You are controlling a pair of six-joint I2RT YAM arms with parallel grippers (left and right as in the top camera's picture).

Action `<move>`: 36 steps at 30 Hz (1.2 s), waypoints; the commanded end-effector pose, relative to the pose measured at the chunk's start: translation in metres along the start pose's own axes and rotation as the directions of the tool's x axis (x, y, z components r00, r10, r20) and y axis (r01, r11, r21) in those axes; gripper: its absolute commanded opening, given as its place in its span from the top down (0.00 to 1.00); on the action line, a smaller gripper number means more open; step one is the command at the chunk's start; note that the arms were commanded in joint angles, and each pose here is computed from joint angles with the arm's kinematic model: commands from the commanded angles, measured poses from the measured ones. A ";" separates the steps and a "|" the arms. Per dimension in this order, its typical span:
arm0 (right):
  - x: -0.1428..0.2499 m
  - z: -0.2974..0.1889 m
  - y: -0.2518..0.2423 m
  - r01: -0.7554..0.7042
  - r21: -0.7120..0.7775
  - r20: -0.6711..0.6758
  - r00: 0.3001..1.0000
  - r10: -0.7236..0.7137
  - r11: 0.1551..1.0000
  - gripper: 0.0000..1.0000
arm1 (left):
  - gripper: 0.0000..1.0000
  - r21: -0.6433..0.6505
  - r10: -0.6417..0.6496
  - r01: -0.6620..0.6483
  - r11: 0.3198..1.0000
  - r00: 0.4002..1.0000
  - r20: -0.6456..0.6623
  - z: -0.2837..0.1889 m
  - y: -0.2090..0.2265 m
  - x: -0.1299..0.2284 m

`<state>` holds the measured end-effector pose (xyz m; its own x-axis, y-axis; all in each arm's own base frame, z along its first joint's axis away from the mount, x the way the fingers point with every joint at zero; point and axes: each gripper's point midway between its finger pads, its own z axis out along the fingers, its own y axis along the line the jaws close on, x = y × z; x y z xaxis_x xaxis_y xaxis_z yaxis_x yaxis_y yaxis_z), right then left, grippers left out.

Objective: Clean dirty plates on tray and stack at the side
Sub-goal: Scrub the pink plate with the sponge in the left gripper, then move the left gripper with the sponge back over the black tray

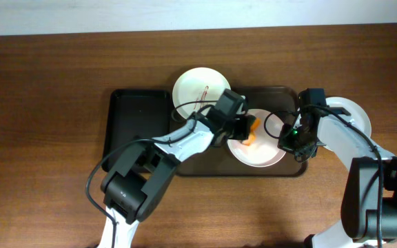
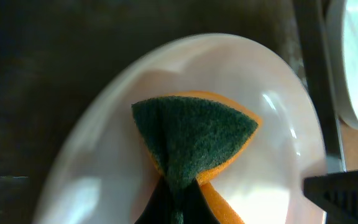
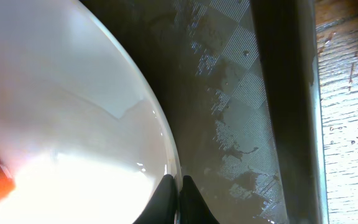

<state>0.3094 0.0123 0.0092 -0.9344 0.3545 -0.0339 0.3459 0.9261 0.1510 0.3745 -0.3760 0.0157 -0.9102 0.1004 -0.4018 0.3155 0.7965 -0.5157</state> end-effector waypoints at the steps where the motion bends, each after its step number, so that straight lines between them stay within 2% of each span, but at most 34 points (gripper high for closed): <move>1: 0.017 0.010 -0.008 0.008 0.024 -0.057 0.998 -0.007 1.000 0.96 | 1.00 -0.072 0.044 -0.045 0.996 0.999 -0.004 -0.002 0.025 -0.004; 4: 0.017 0.010 -0.008 0.008 0.024 -0.058 0.998 -0.007 1.000 0.96 | 1.00 -0.062 0.094 -0.094 0.994 0.996 -0.007 -0.016 0.016 -0.008; 8: 0.017 0.010 -0.008 0.008 0.024 -0.058 0.998 -0.006 1.000 0.96 | 1.00 0.037 0.140 -0.142 0.989 0.989 0.052 -0.053 -0.023 -0.027; 12: 0.017 0.010 -0.008 0.008 0.025 -0.057 0.998 -0.007 1.000 0.96 | 1.00 -0.004 0.141 -0.141 0.990 0.985 0.099 -0.087 -0.028 -0.040; 15: 0.016 0.010 -0.008 0.007 0.024 -0.054 0.999 -0.006 1.000 0.96 | 1.00 -0.083 0.103 -0.097 0.992 0.992 0.073 -0.104 -0.006 -0.038; 16: 0.013 0.010 -0.007 0.008 0.021 -0.043 0.999 -0.007 1.000 0.93 | 1.00 -0.122 0.073 -0.068 0.990 0.997 0.037 -0.110 0.008 -0.031; 17: 0.011 0.010 -0.006 0.010 0.018 -0.034 0.999 -0.009 1.000 0.82 | 1.00 -0.162 0.049 -0.046 0.986 0.999 0.011 -0.115 0.020 -0.026; 19: 0.009 0.010 -0.006 0.011 0.019 -0.026 1.000 -0.010 1.000 0.79 | 1.00 -0.249 0.009 -0.012 0.968 1.000 -0.015 -0.123 0.045 -0.019; 21: 0.007 0.010 -0.005 0.012 0.016 -0.018 1.000 -0.012 1.000 0.83 | 1.00 -0.361 -0.036 0.024 0.932 0.999 -0.027 -0.139 0.076 -0.015; 22: 0.006 0.010 -0.005 0.013 0.014 -0.014 1.000 -0.012 1.000 0.87 | 1.00 -0.407 -0.055 0.040 0.913 0.998 -0.025 -0.148 0.089 -0.014; 25: 0.004 0.011 -0.003 0.025 0.006 -0.007 1.000 -0.025 1.000 0.96 | 1.00 -0.472 -0.096 0.081 0.878 0.995 -0.007 -0.168 0.113 -0.016; 32: 0.002 0.005 0.008 0.100 -0.051 0.009 0.995 -0.100 0.994 0.96 | 1.00 -0.524 -0.193 0.171 0.834 0.981 0.013 -0.202 0.154 -0.016; 36: -0.013 -0.025 0.013 0.150 -0.047 0.100 0.984 -0.145 0.988 0.96 | 1.00 -0.553 -0.211 0.173 0.815 0.977 -0.006 -0.217 0.178 -0.012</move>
<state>0.3115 0.0210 0.0080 -0.9606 0.2719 -0.0573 0.2555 0.9455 0.2020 0.3789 -0.1291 0.0822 -0.9641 -0.0820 -0.2525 -0.0587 0.9934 -0.0986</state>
